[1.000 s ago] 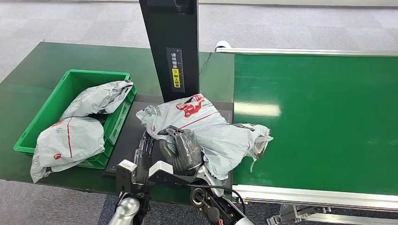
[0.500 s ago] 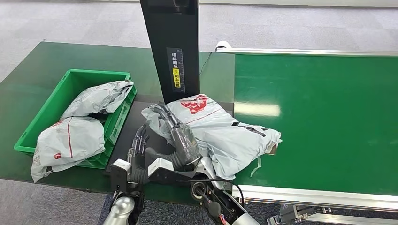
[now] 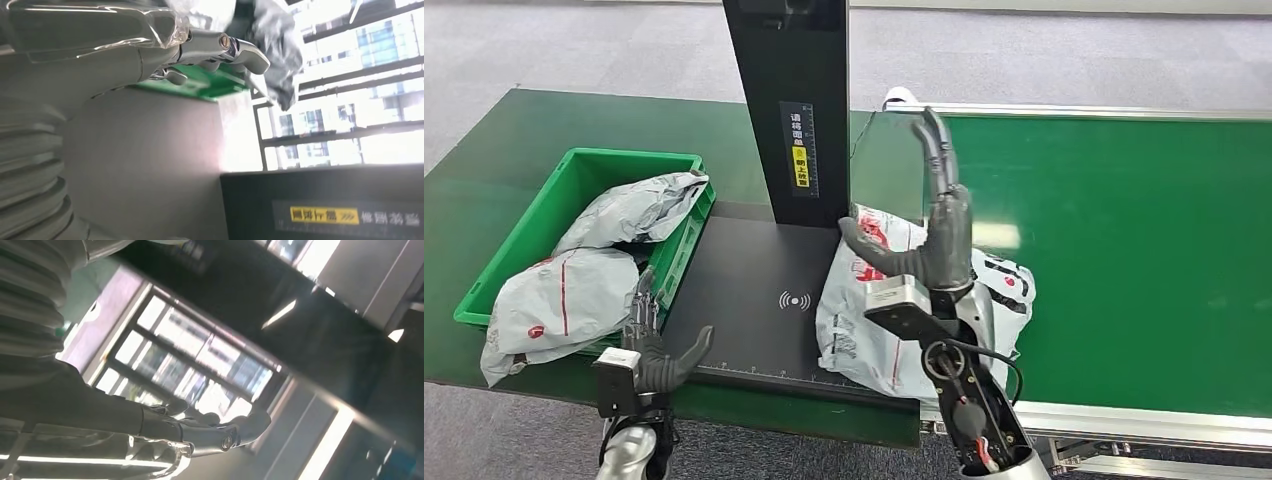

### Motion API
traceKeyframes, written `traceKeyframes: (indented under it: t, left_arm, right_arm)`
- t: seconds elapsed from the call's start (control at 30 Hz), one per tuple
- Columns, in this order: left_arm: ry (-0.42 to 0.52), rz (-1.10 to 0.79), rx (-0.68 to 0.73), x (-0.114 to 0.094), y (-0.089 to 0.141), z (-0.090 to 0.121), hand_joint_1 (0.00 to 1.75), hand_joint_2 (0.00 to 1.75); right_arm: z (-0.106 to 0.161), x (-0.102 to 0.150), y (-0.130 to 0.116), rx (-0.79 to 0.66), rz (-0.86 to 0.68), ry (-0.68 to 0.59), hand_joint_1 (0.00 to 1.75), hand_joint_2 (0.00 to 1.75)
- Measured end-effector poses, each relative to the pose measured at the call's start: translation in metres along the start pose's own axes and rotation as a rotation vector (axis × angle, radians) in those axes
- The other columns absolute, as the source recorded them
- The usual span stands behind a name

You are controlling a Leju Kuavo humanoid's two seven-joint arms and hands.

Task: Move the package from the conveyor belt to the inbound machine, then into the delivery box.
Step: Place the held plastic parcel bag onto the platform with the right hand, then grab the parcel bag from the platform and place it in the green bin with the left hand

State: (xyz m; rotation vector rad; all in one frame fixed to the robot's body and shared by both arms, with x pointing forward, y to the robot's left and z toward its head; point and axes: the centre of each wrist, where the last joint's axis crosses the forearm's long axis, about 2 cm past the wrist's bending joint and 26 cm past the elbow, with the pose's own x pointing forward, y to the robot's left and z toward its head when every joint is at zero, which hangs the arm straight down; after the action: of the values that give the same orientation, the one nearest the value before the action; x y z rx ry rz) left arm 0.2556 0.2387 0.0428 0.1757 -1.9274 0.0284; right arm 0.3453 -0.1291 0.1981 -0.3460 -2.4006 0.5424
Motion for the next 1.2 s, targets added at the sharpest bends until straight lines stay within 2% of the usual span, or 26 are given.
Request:
traceKeyframes:
  t: [0.13, 0.37, 0.6, 0.8, 0.97, 1.2]
  left_arm:
    - [-0.013, -0.010, 0.023, 0.002, 0.009, 0.000, 0.00, 1.75]
    - [-0.028, -0.024, 0.033, 0.005, 0.014, 0.001, 0.00, 1.75]
    - [-0.078, -0.062, -0.036, 0.017, 0.020, 0.012, 0.00, 1.75]
    - [-0.104, -0.089, -0.115, 0.022, 0.004, 0.017, 0.00, 1.75]
    - [-0.114, -0.098, -0.155, 0.023, -0.005, 0.019, 0.00, 1.75]
    - [-0.112, -0.161, -0.305, 0.017, -0.029, 0.031, 0.00, 1.75]
  right_arm:
    - [0.011, -0.005, -0.021, -0.060, 0.036, 0.014, 0.00, 1.75]
    - [0.023, -0.009, -0.036, -0.100, 0.062, 0.032, 0.00, 1.75]
    - [0.084, -0.034, -0.054, -0.144, 0.027, 0.151, 0.00, 1.75]
    - [0.114, -0.050, -0.060, -0.166, 0.034, 0.220, 0.00, 1.75]
    - [0.127, -0.054, -0.062, -0.174, 0.039, 0.264, 0.00, 1.75]
    - [0.136, -0.058, -0.065, -0.183, 0.042, 0.290, 0.00, 1.75]
